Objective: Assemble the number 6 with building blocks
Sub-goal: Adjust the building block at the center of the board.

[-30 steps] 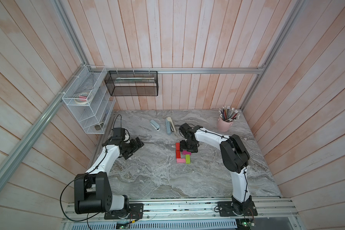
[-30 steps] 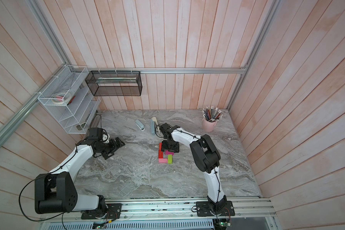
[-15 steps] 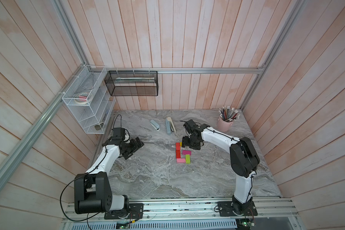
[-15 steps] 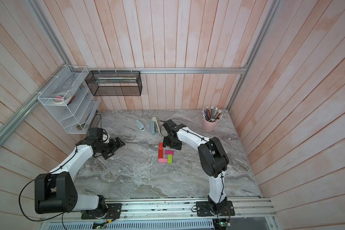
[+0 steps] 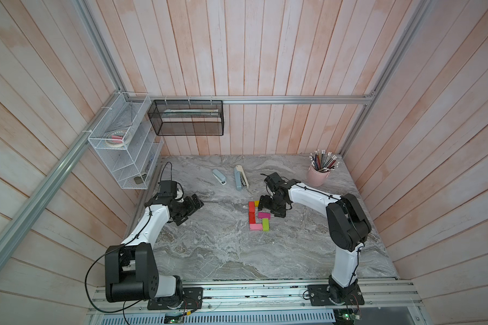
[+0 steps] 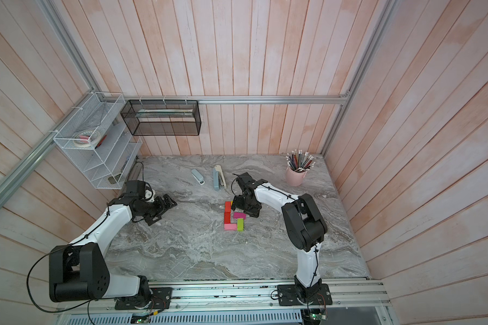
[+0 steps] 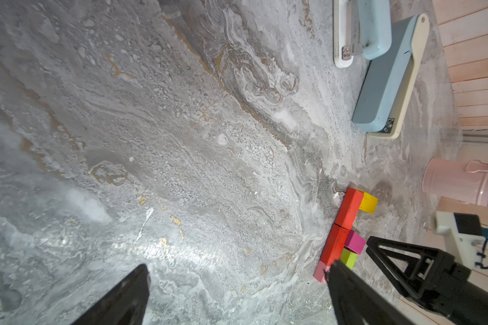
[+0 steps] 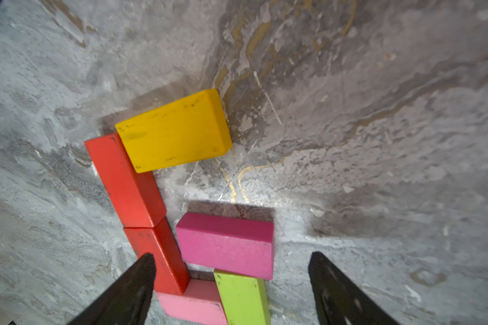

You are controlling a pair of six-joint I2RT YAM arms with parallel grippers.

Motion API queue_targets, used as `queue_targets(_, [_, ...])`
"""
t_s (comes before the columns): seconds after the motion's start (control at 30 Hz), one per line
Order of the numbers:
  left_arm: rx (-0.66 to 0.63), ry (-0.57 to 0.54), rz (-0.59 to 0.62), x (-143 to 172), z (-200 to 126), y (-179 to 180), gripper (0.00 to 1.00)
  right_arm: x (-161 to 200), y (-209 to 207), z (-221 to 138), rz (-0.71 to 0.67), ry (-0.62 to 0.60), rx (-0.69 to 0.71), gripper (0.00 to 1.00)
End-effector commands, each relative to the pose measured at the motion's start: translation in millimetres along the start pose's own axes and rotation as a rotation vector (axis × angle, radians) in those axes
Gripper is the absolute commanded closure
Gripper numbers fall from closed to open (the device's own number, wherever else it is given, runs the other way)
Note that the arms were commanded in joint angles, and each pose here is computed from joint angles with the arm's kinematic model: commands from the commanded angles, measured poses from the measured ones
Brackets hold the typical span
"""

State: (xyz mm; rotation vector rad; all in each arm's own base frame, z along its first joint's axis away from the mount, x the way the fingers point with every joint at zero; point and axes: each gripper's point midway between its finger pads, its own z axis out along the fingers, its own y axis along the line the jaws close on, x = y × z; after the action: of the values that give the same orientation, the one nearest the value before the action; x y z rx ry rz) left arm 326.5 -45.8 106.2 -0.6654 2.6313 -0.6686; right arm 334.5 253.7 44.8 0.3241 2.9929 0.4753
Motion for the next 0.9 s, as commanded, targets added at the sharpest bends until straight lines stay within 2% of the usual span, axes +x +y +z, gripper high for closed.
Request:
queue_targets(0.0, [0.008,-0.025,0.025,-8.6,-7.3,-7.2,0.0,-0.9,8.1,-3.4,0.027,0.0,-0.058,0.12])
queue_targets(0.87, [0.003,-0.023,0.03,-12.4,-5.3,-7.6,0.0,-8.9,20.0,-0.4,0.047,-0.008,-0.166,0.12])
